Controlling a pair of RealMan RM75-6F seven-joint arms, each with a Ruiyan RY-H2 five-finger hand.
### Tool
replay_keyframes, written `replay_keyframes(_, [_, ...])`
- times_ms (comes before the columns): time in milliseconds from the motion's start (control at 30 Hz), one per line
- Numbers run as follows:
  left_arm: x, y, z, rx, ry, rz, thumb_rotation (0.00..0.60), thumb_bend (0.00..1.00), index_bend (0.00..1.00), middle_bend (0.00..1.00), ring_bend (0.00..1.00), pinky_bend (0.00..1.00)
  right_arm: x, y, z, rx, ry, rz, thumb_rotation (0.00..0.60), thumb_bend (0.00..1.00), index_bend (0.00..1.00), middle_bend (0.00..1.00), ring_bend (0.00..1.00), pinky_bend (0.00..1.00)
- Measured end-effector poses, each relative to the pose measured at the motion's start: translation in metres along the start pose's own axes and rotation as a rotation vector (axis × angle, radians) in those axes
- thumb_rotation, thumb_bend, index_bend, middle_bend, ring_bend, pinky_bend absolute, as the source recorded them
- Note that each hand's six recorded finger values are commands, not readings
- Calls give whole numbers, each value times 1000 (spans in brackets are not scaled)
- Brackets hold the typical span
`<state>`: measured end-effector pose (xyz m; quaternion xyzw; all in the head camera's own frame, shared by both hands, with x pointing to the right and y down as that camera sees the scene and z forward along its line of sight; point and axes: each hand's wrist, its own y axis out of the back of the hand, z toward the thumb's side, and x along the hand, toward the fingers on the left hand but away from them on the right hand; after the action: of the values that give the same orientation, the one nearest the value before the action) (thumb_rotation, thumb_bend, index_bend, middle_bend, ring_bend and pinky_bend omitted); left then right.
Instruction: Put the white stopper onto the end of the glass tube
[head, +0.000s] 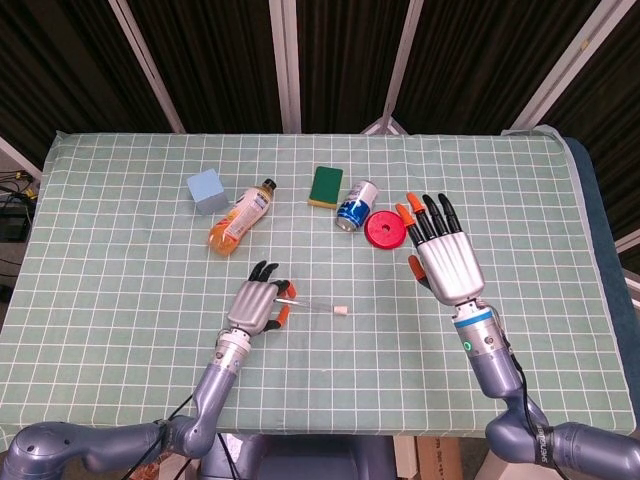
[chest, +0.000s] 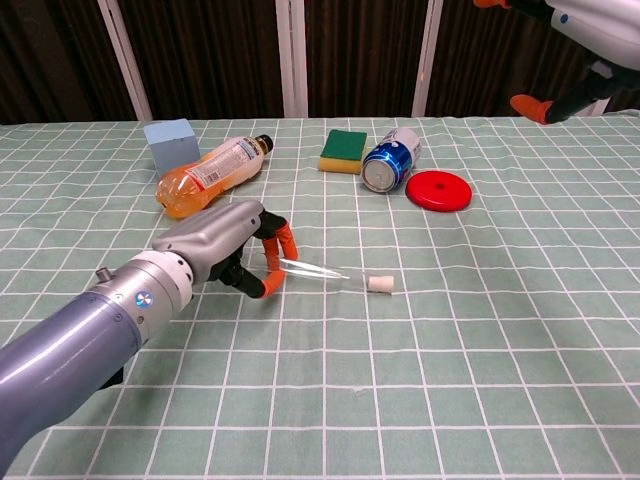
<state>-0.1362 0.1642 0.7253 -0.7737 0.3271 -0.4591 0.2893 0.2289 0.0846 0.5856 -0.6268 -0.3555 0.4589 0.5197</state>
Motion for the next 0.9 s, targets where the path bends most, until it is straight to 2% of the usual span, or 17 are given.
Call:
replay_keyframes(67, [-2,1,-3,12,6,-10,600,243,361,395,82,0,0,1,-1,-1,-1,-1,600,442,0,0,0,0])
replay_keyframes(167, [-6,3,-7,21,18,-26,600,201,319,320,55,0,1,4,-3,-5,-5,-4,600,442,0,0,0,0])
replay_keyframes(333, [-11,11,-7,7,23,-35,600,198,207,225,24,0,3,8,-8,-10,-19,-3,600,442,0,0,0,0])
replay_keyframes(467, [-13,22,-7,-11,21,-19,600,197,193,186,6,0,7,12,-17,-24,-41,-3,600,440,0,0,0,0])
replay_keyframes(600, [-17,45,-11,-37,18,32,600,198,193,172,5,0,18,15,-33,-52,-87,5,600,365,0,0,0,0])
replay_keyframes(733, [-25,71,-20,-54,10,89,600,198,191,161,5,0,39,13,-58,-109,-167,39,600,319,0,0,0,0])
replay_keyframes(900, [-44,107,-41,-19,-2,168,600,179,172,142,5,0,71,11,-89,-181,-264,79,600,311,0,0,0,0])
